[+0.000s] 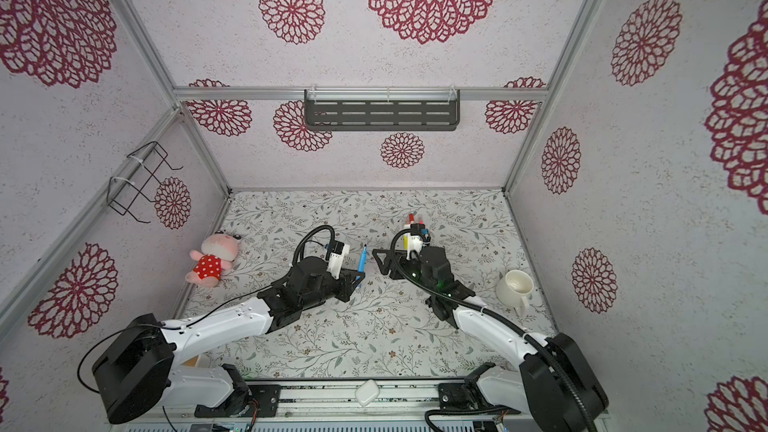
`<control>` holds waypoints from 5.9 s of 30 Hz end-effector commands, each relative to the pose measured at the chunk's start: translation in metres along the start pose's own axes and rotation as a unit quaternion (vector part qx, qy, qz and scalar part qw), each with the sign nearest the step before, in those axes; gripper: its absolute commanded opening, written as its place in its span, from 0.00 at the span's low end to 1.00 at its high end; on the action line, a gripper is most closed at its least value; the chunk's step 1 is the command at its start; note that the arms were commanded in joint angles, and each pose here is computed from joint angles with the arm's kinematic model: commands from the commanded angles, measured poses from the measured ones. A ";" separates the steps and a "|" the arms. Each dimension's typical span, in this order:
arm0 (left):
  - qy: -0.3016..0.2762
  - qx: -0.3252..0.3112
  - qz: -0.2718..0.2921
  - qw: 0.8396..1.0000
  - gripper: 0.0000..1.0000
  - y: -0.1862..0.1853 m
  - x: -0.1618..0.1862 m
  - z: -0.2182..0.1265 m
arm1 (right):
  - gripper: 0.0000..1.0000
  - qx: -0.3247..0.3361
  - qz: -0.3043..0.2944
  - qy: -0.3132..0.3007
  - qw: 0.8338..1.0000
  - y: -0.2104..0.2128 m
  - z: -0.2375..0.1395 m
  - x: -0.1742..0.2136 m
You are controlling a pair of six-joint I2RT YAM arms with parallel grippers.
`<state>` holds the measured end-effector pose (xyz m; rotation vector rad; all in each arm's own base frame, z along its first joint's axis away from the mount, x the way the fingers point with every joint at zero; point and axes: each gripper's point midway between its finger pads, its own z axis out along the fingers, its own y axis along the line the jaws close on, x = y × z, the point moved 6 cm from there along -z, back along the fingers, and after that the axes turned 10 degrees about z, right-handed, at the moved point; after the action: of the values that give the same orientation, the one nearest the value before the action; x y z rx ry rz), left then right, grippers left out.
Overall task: Insert the pens into the pen caps
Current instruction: 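Open the right gripper and move it toward the clear cap near the markers, then lower the right gripper over the clear cap on the table, then close the right gripper on the clear cap and lift it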
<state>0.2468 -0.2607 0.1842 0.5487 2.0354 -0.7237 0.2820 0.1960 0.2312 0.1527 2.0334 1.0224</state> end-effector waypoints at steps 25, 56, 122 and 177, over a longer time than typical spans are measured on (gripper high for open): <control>-0.003 -0.008 -0.016 1.000 0.00 0.006 0.006 -0.006 | 0.76 0.301 0.045 0.118 0.945 -0.179 0.039 -0.020; -0.009 -0.020 -0.001 1.000 0.00 0.007 0.001 -0.010 | 0.68 0.145 0.004 0.212 0.966 -0.129 0.107 0.021; -0.008 -0.032 -0.006 0.999 0.00 0.010 0.003 -0.015 | 0.31 0.362 -0.123 0.249 0.890 -0.133 0.097 0.067; -0.051 -0.013 -0.069 0.996 0.00 0.006 0.005 -0.070 | 0.02 0.124 -0.115 0.156 0.973 -0.033 0.053 0.034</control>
<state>0.2051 -0.2045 0.2091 0.3602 2.0121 -0.7476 0.3090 0.2169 0.1482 -0.1035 2.4762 0.5838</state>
